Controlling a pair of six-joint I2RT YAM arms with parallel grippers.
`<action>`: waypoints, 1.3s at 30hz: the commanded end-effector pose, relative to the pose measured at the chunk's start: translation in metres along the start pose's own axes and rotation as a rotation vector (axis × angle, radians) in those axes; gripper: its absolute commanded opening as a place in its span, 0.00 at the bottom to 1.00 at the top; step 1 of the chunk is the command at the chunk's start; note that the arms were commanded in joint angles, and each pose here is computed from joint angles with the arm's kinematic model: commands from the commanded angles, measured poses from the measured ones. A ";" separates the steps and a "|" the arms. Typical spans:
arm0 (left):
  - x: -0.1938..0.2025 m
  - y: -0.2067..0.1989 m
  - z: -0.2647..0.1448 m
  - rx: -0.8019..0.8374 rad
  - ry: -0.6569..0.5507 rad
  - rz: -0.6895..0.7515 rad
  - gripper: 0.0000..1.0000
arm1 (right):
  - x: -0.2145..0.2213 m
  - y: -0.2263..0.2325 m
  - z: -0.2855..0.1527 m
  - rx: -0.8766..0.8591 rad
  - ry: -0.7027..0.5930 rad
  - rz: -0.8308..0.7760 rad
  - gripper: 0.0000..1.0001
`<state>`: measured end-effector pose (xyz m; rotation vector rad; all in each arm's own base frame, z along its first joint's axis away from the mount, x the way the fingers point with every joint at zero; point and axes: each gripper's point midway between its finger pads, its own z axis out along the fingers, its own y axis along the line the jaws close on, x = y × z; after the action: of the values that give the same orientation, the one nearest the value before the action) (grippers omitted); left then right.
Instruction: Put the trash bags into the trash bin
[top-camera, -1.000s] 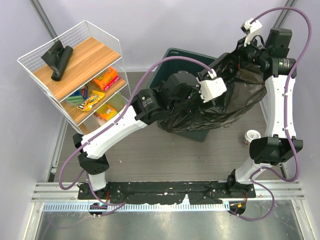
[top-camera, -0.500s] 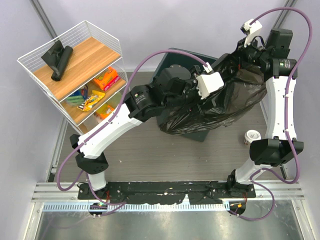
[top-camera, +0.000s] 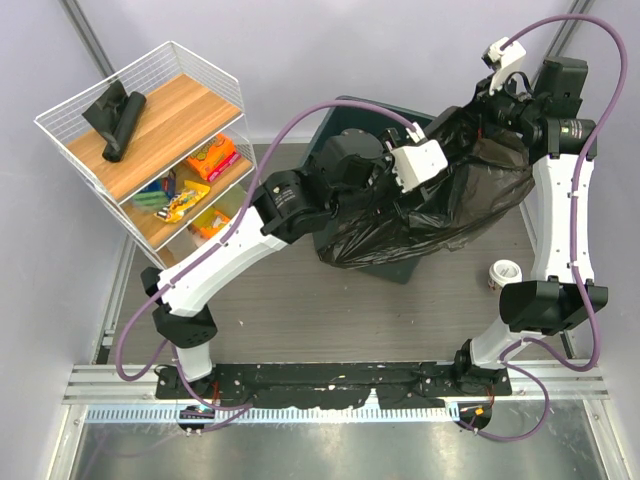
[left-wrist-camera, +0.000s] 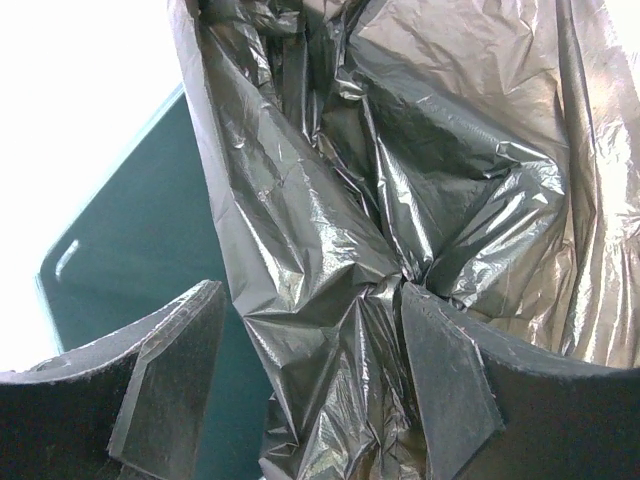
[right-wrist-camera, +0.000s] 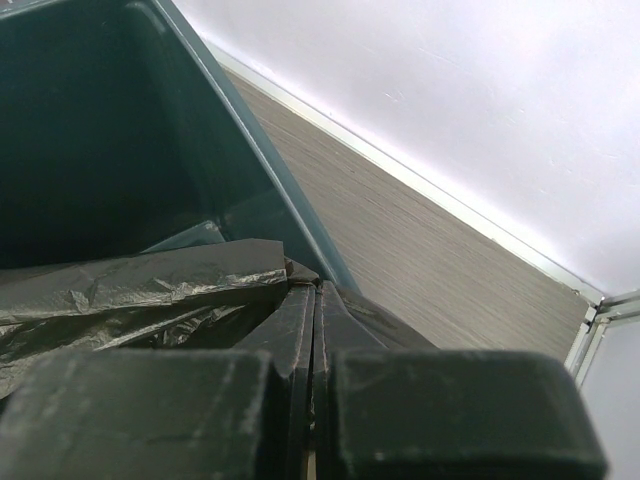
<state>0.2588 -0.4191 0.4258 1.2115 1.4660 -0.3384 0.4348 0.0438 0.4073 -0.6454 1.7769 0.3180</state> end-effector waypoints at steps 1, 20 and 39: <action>-0.009 0.009 0.000 -0.037 -0.034 0.012 0.74 | -0.022 0.006 -0.017 0.021 -0.049 -0.054 0.01; 0.012 0.008 0.012 -0.035 0.019 0.028 0.53 | -0.023 0.003 -0.018 0.037 -0.047 -0.057 0.01; 0.053 0.129 -0.029 -0.360 0.048 -0.112 0.00 | -0.033 -0.017 0.015 0.026 -0.113 0.001 0.01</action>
<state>0.3474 -0.3497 0.3952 1.0285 1.6300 -0.1218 0.4449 0.0400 0.4146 -0.5984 1.7594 0.3002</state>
